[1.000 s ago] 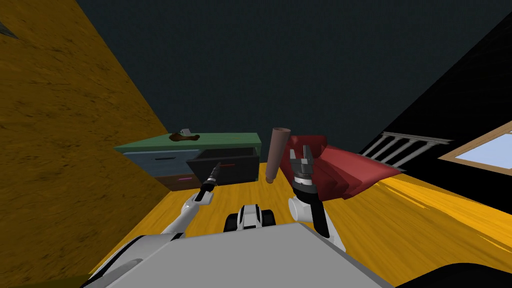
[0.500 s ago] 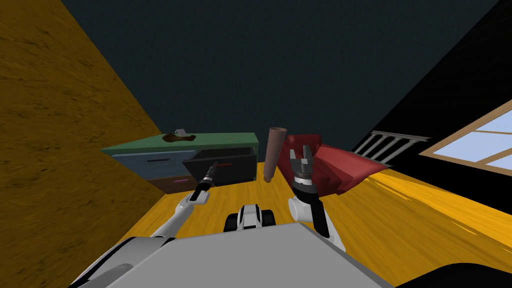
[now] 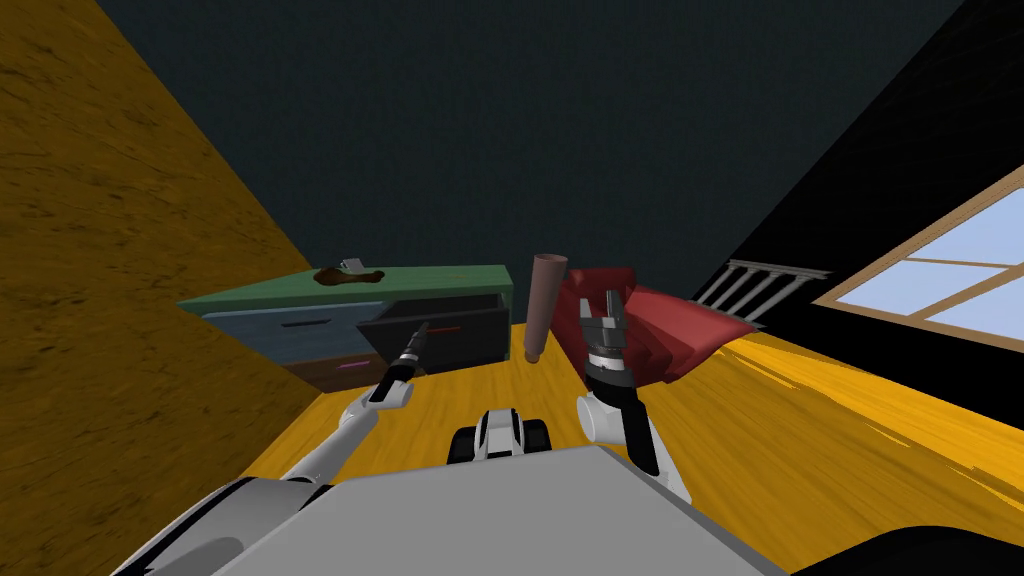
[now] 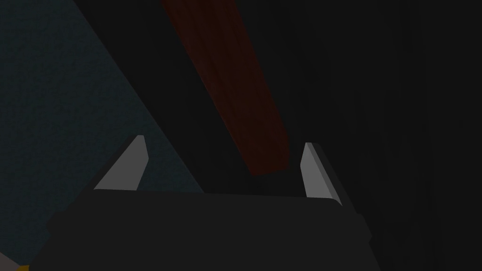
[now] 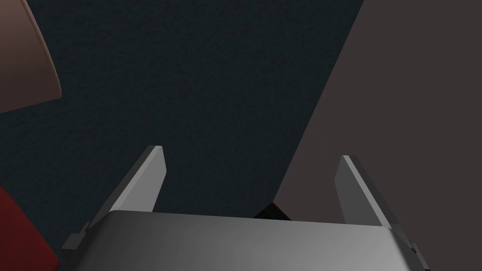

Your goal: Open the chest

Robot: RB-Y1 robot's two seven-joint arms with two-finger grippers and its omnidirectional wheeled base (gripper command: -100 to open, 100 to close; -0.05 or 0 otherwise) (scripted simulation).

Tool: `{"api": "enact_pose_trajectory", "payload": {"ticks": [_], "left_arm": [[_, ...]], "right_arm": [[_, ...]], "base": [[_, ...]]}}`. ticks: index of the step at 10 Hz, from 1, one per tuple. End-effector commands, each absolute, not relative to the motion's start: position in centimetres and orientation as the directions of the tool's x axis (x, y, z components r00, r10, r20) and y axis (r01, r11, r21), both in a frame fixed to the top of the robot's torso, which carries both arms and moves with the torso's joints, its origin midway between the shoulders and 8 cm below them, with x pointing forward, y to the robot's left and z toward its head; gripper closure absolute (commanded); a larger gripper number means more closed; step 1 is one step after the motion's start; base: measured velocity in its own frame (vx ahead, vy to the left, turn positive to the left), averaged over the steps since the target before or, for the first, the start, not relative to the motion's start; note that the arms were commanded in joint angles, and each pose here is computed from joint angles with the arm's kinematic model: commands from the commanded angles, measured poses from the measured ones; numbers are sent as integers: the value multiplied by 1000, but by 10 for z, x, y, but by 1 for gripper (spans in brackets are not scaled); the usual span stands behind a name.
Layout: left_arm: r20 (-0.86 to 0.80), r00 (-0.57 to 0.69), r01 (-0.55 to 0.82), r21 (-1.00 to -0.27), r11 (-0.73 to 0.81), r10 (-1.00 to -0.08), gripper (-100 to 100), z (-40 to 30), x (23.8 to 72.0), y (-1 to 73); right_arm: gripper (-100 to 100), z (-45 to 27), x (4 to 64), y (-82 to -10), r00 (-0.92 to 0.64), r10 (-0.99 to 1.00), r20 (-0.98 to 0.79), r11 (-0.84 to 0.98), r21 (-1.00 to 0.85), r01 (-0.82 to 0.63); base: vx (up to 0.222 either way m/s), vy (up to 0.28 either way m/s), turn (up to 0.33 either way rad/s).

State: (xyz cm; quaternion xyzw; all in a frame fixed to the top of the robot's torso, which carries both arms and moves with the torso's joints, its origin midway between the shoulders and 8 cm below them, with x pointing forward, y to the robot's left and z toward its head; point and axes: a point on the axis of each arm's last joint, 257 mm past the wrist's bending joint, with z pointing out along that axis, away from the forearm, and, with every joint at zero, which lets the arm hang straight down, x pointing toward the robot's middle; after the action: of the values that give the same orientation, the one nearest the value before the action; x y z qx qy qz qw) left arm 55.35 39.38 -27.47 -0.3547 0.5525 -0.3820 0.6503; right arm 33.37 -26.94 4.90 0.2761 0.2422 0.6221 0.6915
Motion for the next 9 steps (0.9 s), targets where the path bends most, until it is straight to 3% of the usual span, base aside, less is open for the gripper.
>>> {"api": "enact_pose_trajectory", "payload": {"ticks": [1, 9], "left_arm": [[-422, 122, 100, -895, 434, -898, -100, -270, 552, 405], [-437, 141, 73, -890, 449, -888, -100, -257, 546, 441]], "right_arm": [[0, 49, 334, -269, 109, 994, 8, 74, 683, -727], [0, 49, 334, -269, 109, 994, 8, 74, 683, -727]], "base": [[-9, -12, 13], [-16, -20, -61]]}}
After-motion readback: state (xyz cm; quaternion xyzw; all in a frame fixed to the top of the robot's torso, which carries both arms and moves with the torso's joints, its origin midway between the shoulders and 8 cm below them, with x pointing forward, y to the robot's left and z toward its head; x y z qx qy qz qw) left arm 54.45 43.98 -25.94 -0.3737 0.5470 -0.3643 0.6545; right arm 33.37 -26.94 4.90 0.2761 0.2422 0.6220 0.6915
